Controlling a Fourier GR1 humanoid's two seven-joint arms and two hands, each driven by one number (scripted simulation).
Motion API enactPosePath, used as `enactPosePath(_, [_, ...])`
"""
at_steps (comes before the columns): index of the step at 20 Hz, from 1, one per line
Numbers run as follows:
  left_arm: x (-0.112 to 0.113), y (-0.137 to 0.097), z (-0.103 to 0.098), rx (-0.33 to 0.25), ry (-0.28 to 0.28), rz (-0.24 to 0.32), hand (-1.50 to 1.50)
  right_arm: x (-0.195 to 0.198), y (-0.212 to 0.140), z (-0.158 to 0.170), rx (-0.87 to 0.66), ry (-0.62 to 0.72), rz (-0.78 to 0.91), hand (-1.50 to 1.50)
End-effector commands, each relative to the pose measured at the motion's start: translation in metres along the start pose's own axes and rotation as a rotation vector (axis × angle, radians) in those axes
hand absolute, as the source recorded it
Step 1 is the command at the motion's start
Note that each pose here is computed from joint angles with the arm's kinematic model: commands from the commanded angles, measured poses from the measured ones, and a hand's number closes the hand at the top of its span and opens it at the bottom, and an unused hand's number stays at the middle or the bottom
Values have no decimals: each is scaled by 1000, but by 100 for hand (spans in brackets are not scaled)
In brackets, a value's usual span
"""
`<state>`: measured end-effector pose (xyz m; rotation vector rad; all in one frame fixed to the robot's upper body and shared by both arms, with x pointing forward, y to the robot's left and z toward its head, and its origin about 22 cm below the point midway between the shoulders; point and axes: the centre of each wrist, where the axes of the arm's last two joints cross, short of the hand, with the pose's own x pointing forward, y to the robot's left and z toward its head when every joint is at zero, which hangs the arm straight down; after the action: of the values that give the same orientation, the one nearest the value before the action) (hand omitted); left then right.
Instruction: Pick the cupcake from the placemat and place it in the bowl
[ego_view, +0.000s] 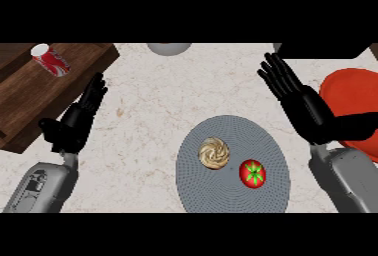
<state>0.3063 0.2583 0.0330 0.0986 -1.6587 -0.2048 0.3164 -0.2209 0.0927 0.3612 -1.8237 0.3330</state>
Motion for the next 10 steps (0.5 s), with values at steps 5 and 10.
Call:
enactPosePath(5, [50, 25, -10, 210, -43, -172, 0, -40, -32, 45, -33, -69, -216, 150])
enactPosePath(10, [30, 31, 13, 199, 9, -163, 0, -87, -47, 96, -555, 7, 72, -150])
